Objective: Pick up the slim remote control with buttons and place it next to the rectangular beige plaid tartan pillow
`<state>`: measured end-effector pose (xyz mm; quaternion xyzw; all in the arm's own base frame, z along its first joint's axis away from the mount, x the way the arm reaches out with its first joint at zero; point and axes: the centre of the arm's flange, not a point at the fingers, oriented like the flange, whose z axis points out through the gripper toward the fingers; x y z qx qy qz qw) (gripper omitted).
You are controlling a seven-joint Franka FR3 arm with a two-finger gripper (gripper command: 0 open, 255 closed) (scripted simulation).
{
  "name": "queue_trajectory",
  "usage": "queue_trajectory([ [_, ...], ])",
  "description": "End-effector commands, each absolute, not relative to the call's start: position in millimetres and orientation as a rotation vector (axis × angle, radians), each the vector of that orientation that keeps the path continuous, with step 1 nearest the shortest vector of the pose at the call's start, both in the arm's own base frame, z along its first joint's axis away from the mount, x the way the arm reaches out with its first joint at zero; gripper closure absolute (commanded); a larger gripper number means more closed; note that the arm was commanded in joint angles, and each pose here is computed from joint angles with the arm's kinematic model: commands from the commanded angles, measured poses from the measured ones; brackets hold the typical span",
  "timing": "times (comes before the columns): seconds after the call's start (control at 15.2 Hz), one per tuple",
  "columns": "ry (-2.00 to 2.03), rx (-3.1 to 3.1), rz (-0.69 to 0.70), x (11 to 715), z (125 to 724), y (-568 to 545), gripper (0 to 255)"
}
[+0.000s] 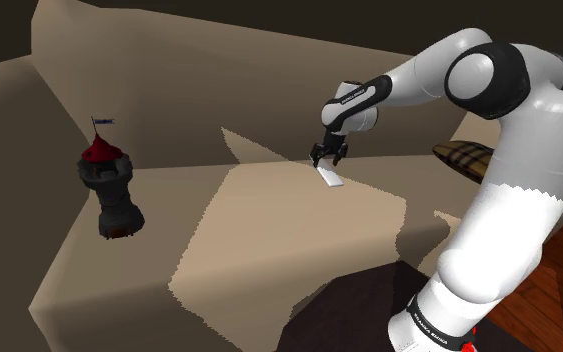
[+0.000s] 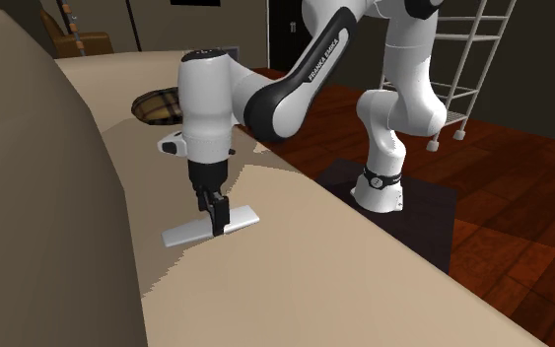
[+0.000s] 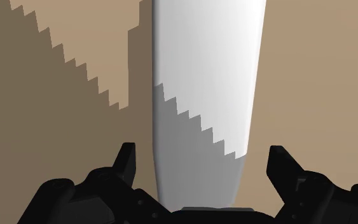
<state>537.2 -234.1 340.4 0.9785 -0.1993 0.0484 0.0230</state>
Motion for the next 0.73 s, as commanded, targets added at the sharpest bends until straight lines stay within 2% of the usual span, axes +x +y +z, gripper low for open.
queue_trajectory([
  [0.0,-0.617,3.03,0.151,537.1,326.9,-235.0,0],
  [0.53,-0.617,3.03,0.15,537.1,327.0,-235.0,0],
  [0.59,-0.617,3.03,0.15,537.1,327.0,-235.0,255],
  [0.66,-0.617,3.03,0.15,537.1,327.0,-235.0,255],
])
